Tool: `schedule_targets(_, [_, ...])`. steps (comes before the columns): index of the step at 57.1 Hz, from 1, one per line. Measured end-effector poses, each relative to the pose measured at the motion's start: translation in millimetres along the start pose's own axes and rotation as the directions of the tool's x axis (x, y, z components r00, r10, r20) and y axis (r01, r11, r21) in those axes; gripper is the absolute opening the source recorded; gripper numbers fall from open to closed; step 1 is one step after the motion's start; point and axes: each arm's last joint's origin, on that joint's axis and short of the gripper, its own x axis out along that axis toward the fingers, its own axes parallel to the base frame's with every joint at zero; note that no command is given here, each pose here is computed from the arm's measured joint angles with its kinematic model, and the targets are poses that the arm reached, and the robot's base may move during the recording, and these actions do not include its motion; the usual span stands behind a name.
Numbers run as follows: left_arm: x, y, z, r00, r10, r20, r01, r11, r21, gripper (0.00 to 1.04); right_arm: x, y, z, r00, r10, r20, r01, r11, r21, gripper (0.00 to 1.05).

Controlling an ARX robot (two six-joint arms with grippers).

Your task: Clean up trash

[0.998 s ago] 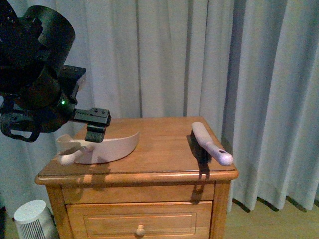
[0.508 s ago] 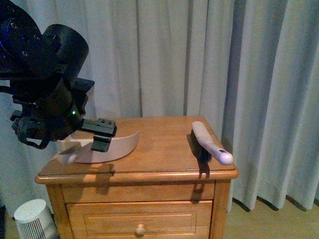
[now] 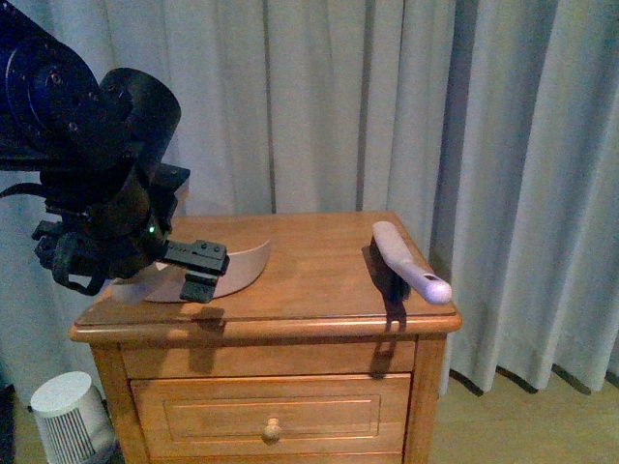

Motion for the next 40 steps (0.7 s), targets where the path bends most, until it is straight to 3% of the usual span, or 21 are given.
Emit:
schedule_targets(26, [8.1, 5.1, -2.8, 1.000, 0.025, -0.007, -0.025, 0.999, 0.024, 0.96, 0.0, 0.0, 0.0, 1.000, 0.000, 0.000, 0.000, 1.000, 0.000, 0.97])
schedule_targets(40, [8.4, 6.5, -2.3, 0.999, 0.032, -0.002, -0.032, 0.999, 0.039, 0.52, 0.0, 0.0, 0.0, 1.000, 0.000, 0.000, 0.000, 1.000, 0.000, 0.97])
